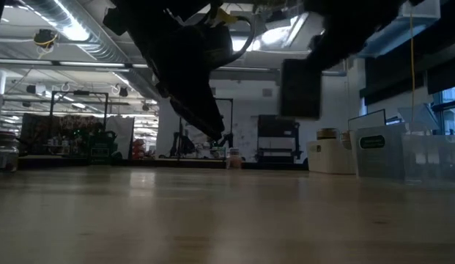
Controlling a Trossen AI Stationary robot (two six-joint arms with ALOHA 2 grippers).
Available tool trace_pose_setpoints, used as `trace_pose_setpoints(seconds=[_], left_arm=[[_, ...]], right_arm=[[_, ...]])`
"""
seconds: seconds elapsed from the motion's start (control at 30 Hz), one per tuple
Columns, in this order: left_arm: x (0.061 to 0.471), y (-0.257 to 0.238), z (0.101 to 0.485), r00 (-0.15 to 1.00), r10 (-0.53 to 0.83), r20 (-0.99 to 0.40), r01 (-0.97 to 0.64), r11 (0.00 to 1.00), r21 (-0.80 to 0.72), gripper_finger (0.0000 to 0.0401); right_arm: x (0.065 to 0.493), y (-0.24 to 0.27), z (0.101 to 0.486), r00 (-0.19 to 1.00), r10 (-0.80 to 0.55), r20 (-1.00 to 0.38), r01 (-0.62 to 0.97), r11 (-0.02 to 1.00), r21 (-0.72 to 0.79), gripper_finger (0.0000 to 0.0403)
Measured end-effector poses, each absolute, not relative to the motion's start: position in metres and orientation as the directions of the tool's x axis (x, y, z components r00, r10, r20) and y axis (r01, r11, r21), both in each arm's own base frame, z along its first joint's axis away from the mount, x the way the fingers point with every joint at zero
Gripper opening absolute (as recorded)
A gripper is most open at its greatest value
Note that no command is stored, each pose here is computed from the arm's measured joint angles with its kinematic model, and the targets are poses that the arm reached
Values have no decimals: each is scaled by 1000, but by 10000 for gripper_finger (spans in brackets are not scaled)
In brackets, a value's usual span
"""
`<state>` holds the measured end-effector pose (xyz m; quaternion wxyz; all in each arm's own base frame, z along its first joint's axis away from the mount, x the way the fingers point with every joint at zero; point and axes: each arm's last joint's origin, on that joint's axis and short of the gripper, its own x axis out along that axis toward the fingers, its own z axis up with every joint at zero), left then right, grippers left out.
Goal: Sort spices by type
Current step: Put the top right black seasoning container into the top transparent bin
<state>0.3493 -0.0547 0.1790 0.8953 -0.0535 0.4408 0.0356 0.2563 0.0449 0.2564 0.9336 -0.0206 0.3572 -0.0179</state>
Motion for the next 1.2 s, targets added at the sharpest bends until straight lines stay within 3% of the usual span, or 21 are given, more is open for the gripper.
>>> trace_pose_setpoints(seconds=[0.37, 0.67, 1.2], left_arm=[[350, -55, 179, 611, 16, -792, -111, 992, -65, 239], [350, -55, 179, 611, 16, -792, -102, 993, -58, 239], [350, -53, 179, 616, 46, -787, -106, 994, -24, 239]], right_arm=[[184, 40, 285, 670, -161, -724, 224, 975, -10, 142], [136, 26, 289, 548, -306, -778, 469, 883, -17, 142], [125, 23, 264, 409, -350, -843, 653, 758, 2, 142]])
